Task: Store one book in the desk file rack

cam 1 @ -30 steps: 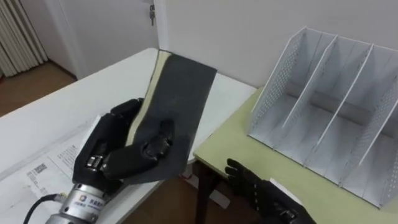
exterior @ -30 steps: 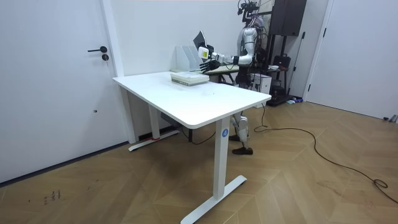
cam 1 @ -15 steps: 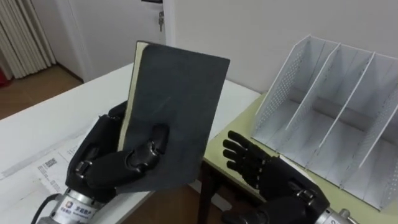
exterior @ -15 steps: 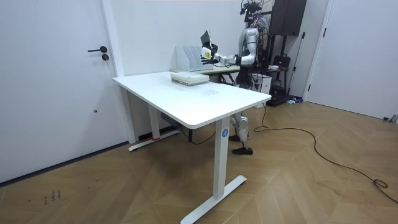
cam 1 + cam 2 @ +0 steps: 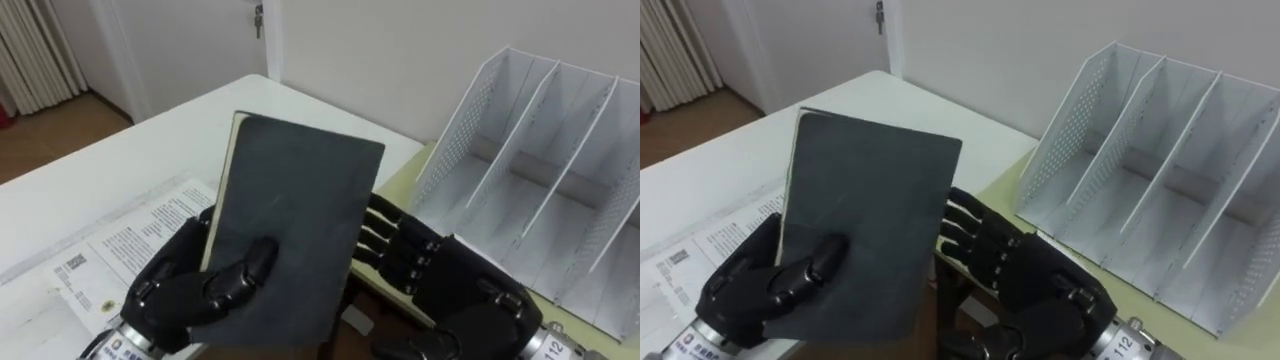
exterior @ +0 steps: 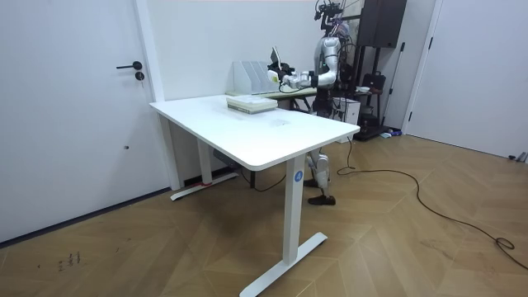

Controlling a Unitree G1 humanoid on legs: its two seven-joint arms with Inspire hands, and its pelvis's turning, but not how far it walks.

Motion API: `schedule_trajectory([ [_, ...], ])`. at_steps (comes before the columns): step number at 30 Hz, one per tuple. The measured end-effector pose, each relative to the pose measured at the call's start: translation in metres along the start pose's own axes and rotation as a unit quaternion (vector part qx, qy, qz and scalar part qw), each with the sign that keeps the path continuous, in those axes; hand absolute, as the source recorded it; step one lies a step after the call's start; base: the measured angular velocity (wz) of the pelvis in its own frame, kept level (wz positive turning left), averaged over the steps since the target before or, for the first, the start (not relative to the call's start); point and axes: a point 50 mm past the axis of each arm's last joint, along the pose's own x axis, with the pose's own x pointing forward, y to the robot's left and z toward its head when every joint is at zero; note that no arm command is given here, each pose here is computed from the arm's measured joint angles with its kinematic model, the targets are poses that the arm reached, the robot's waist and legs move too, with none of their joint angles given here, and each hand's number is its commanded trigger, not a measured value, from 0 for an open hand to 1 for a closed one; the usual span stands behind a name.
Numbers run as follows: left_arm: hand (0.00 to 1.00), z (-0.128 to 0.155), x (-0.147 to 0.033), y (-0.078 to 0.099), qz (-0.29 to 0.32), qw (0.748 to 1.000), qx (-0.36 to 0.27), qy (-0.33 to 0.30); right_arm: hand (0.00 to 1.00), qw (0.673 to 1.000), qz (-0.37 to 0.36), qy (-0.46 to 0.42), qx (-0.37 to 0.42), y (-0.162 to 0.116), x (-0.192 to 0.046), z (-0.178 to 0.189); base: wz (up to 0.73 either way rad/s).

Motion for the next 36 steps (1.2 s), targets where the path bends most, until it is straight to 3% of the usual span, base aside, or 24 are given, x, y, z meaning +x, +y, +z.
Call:
schedule_trajectory([
  [19,1.0,-0.009,0.008,-0.013,-0.109,0.992,-0.032,0.062,0.01,0.991,0.111,0.008,0.068,0.021,0.018,-0.008,-0.03],
  [21,1.0,-0.009,0.007,-0.013,-0.109,0.991,-0.032,0.064,0.14,0.991,0.112,0.009,0.069,0.021,0.018,-0.008,0.02],
  [22,1.0,-0.009,0.007,-0.012,-0.11,0.991,-0.033,0.066,0.53,0.991,0.112,0.012,0.07,0.021,0.017,-0.008,0.0],
  [23,1.0,-0.01,0.007,-0.012,-0.113,0.991,-0.035,0.068,0.69,0.991,0.11,0.014,0.069,0.021,0.017,-0.008,0.0],
  [24,1.0,-0.01,0.007,-0.013,-0.116,0.99,-0.035,0.068,1.0,0.992,0.108,0.014,0.068,0.02,0.016,-0.008,0.05],
  [29,1.0,-0.011,0.005,-0.017,-0.157,0.983,-0.044,0.078,1.0,0.994,0.085,0.018,0.067,0.015,0.014,-0.009,0.0],
  [36,1.0,-0.014,0.004,-0.015,-0.151,0.984,-0.052,0.085,1.0,0.995,0.076,0.029,0.066,0.015,0.008,-0.012,-0.01],
])
